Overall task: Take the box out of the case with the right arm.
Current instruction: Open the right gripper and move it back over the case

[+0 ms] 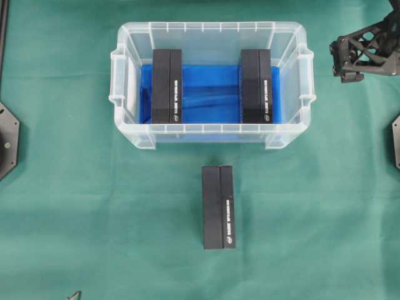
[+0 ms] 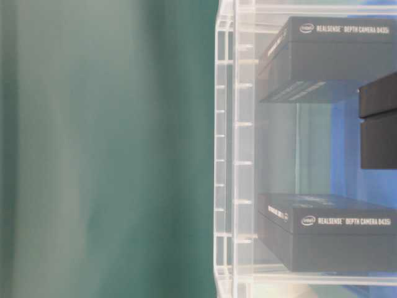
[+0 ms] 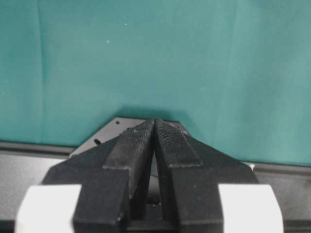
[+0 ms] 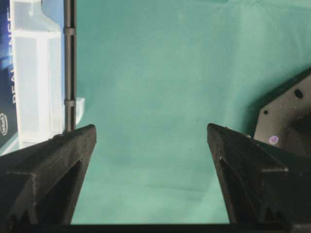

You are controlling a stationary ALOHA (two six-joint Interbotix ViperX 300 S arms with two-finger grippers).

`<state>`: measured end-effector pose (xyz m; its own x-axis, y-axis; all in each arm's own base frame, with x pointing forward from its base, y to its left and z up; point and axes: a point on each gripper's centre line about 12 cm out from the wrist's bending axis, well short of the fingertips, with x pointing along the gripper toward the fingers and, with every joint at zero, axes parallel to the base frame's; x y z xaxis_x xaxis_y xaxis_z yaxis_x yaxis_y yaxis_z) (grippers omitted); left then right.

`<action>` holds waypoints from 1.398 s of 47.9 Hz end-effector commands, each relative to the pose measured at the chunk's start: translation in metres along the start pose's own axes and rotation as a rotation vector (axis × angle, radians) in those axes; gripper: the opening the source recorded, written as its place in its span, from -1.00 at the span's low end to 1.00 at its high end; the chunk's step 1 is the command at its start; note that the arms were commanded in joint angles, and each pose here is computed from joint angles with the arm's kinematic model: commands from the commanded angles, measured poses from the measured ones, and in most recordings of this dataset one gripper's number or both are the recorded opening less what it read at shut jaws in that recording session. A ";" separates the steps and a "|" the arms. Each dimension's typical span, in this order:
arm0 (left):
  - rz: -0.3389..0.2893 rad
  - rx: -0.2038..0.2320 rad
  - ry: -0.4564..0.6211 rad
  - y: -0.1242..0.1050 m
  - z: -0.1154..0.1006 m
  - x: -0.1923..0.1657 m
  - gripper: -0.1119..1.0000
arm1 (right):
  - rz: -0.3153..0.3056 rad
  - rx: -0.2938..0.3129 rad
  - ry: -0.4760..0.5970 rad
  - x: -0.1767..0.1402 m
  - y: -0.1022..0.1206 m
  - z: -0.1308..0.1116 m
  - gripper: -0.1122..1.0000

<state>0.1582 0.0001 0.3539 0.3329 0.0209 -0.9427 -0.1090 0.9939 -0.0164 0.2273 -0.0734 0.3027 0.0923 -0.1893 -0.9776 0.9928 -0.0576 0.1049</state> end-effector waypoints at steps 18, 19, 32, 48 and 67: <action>0.000 0.003 -0.022 0.000 0.004 -0.005 -0.80 | 0.060 0.011 0.033 -0.005 0.041 0.001 0.82; 0.001 0.003 -0.023 0.000 0.004 -0.006 -0.80 | 0.062 0.008 0.032 -0.005 0.046 0.001 0.82; -0.001 0.003 -0.025 0.000 0.003 -0.006 -0.80 | 0.099 -0.017 0.029 -0.006 0.123 0.002 0.82; -0.002 0.004 -0.035 0.000 0.001 -0.008 -0.80 | 0.174 -0.040 0.025 -0.003 0.212 -0.004 0.82; -0.004 0.005 -0.049 0.000 -0.002 -0.011 -0.80 | 0.228 -0.051 0.031 0.015 0.277 -0.014 0.82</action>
<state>0.1525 0.0004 0.3585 0.3603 0.0219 -0.9326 -0.1075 0.9940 -0.0182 0.5005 -0.0811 0.2945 0.2606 -0.1590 -0.9523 0.9653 0.0252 0.2599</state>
